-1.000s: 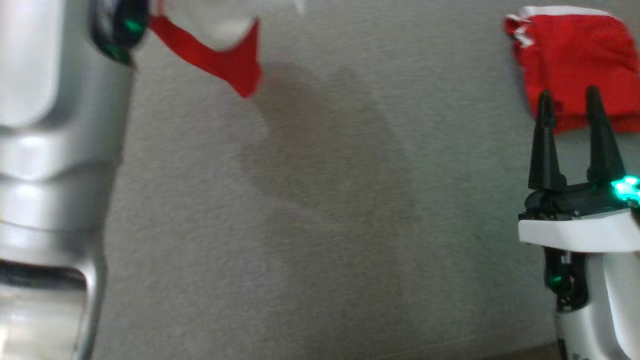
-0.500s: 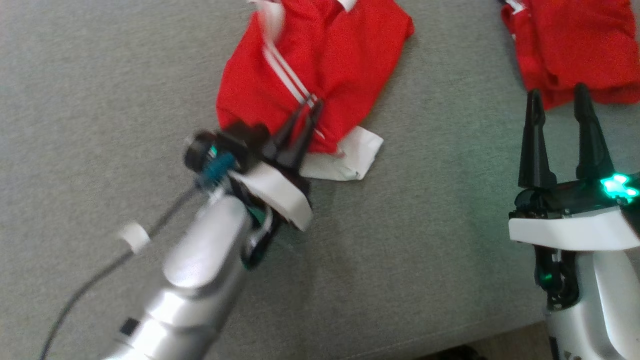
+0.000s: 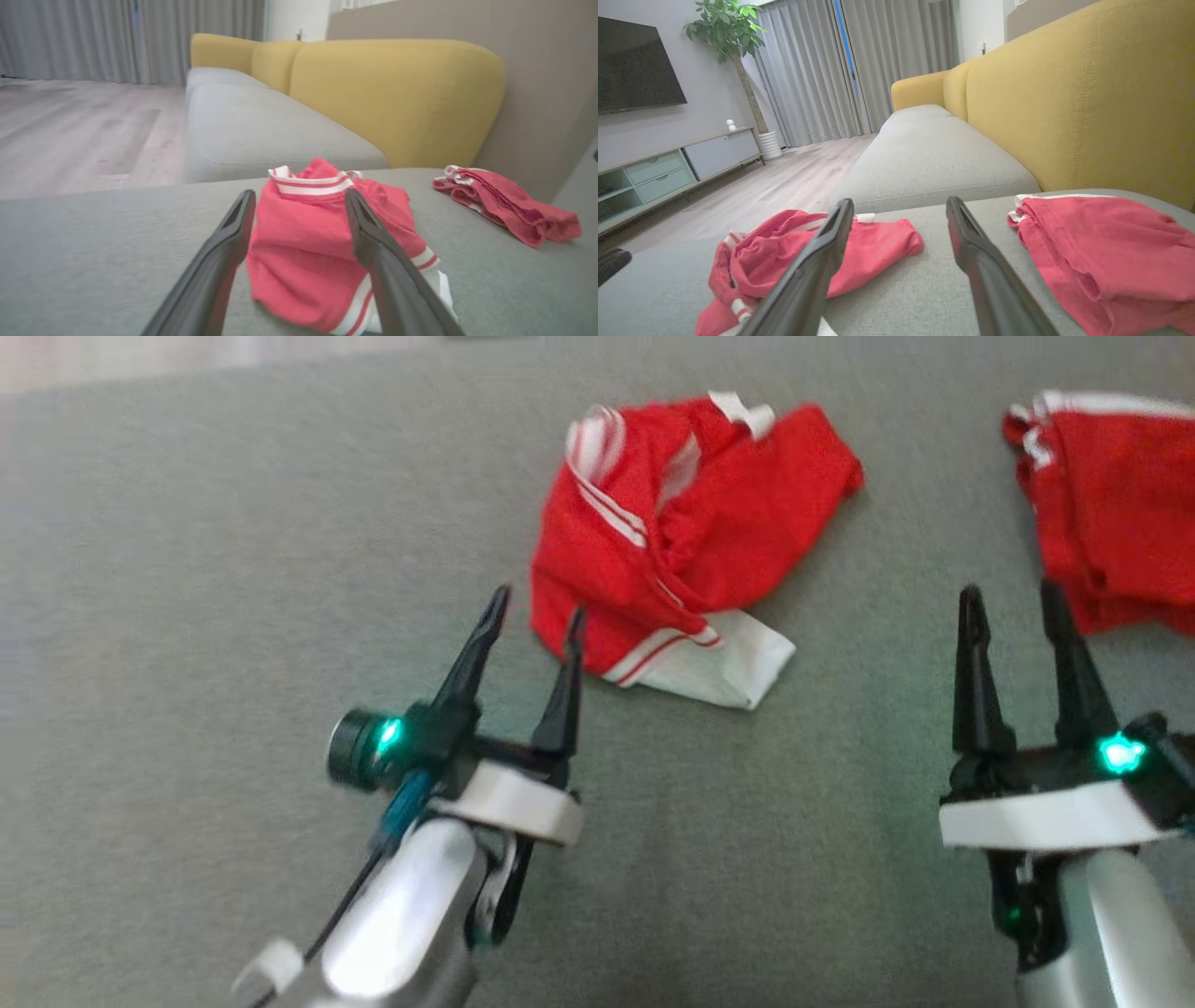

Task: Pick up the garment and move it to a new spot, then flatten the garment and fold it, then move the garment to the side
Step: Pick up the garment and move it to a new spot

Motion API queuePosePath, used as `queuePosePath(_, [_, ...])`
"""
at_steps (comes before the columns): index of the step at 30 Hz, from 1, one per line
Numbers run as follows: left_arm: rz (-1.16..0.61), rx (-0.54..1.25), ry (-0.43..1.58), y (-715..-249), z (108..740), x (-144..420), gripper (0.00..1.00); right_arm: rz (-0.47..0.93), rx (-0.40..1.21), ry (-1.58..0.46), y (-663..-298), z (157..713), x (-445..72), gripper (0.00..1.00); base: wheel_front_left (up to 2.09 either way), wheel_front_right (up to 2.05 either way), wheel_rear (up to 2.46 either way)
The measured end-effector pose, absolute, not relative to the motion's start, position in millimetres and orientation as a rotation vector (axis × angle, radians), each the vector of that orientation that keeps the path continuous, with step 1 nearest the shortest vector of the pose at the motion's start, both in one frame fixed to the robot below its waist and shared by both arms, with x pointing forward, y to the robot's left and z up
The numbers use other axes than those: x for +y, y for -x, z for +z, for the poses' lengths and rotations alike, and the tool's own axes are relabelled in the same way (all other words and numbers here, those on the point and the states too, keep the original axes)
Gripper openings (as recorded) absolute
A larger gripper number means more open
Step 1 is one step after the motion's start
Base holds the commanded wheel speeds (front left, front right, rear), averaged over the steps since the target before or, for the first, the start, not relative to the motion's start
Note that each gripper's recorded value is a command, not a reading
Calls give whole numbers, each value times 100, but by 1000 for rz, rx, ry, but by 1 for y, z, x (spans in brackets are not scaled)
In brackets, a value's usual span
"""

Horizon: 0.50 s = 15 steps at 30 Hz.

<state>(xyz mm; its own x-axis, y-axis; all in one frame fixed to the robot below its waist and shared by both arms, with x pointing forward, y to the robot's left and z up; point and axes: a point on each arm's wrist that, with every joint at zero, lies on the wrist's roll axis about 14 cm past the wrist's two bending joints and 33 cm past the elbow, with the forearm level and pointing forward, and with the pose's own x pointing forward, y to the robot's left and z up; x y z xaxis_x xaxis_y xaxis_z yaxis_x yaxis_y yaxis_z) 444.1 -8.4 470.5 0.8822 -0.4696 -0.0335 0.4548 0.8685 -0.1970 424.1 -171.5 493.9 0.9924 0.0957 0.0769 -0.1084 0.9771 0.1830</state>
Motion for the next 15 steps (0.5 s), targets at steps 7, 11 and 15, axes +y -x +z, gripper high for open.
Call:
queuePosePath(7, [-232,-25,205,-409,506,62,100,164,-95,-192,-402,510,-148,100,0,0,0])
queuePosePath(11, [-118,-56,203,-381,513,97,100,181,-102,-172,-384,514,-142,100,0,0,0])
queuePosePath(15, [-43,-90,176,-354,519,120,100,181,-93,-171,-366,512,-141,100,0,0,0])
